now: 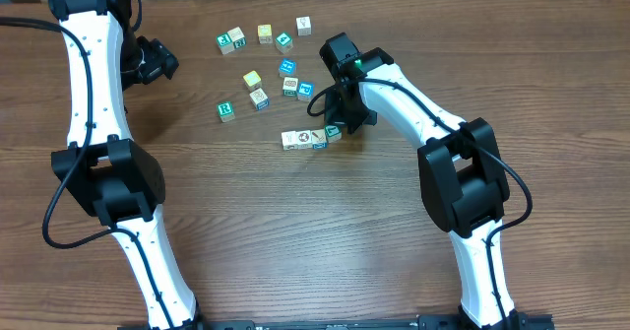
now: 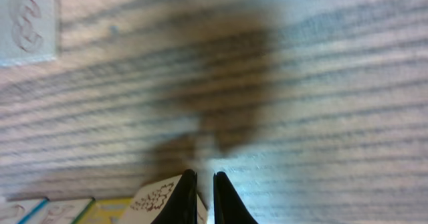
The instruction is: Form a horizontal line
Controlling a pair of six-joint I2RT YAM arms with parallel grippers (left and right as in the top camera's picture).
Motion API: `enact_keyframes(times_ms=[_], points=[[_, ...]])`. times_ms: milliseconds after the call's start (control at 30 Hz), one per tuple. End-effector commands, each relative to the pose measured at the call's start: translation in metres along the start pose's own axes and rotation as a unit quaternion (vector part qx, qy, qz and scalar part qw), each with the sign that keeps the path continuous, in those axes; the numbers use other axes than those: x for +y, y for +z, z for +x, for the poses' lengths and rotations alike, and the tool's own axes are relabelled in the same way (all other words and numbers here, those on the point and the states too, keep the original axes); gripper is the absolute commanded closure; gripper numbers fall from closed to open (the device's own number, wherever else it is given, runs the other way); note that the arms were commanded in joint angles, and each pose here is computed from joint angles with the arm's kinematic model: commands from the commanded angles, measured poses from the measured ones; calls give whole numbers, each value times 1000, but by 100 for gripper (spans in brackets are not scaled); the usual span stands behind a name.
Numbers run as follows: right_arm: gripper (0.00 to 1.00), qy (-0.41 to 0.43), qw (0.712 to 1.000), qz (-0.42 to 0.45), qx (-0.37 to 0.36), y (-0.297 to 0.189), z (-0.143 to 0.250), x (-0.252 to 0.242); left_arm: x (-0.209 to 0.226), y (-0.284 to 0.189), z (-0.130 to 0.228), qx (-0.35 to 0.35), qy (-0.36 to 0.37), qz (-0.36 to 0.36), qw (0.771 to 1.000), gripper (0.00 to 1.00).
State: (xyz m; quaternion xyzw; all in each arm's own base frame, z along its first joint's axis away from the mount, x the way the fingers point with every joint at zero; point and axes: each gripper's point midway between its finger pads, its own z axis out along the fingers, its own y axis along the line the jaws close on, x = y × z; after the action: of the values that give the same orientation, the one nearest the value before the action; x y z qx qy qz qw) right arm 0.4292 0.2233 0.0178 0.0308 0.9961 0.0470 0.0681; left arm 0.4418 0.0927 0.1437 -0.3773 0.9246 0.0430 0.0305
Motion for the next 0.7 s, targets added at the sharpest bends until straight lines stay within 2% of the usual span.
enact_keyframes(times_ms=[0, 267, 467, 667], points=[[94, -5, 1000, -2, -8, 1, -3, 2, -2, -2, 2, -1, 2, 0, 1000, 0], [94, -4, 999, 21, -26, 0, -10, -6, -2, -2, 2, -2, 2, 0, 1000, 0], [95, -1, 999, 37, 4, 1, 5, -13, -2, -2, 2, -2, 2, 0, 1000, 0], [95, -1, 999, 14, 30, 1, 16, -6, -2, -2, 2, -2, 2, 0, 1000, 0]])
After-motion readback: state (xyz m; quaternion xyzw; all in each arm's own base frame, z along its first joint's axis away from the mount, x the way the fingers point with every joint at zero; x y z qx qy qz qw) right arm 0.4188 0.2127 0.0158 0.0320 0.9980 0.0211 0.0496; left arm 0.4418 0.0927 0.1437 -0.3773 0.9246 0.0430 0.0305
